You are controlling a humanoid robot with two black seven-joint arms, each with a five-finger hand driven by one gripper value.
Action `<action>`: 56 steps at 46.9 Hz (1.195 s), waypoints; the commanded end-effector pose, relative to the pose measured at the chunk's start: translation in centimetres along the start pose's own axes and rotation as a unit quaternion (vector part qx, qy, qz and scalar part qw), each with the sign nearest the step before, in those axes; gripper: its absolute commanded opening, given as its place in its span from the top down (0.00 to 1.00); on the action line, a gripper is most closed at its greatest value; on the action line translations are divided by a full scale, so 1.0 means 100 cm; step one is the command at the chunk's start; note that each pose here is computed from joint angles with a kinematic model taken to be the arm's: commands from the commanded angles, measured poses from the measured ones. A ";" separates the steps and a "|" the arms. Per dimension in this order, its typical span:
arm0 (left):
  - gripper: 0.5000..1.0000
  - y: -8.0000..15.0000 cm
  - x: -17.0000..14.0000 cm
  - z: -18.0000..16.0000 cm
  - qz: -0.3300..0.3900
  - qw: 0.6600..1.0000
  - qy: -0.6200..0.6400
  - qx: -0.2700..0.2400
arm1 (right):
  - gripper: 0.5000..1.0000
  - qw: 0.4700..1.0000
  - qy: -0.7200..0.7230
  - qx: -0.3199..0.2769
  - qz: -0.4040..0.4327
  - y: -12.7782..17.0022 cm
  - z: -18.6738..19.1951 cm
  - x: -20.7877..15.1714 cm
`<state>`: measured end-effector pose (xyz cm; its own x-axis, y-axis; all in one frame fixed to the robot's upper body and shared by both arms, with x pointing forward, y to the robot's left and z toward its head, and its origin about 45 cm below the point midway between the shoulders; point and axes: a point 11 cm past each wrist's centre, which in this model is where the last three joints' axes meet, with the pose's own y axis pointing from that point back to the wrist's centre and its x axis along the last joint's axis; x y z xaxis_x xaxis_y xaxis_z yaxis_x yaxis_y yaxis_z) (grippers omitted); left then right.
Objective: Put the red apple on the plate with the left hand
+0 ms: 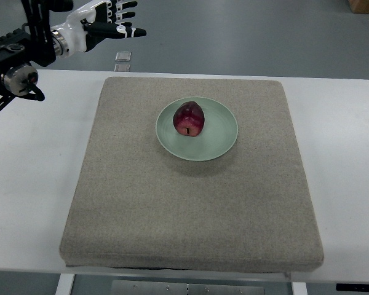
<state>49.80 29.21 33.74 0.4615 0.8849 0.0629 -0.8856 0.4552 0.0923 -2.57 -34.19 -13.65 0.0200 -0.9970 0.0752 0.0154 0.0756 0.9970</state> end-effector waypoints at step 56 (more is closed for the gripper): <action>0.01 0.030 0.019 -0.077 -0.019 0.961 0.270 0.062 | 0.14 1.000 0.000 0.000 0.000 0.000 0.000 0.000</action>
<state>47.62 32.91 26.49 0.3705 0.8040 -0.4650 -0.8387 0.5048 0.2046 -2.59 -34.19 -13.65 0.0200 -0.9970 0.0753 0.0157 0.0756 0.9970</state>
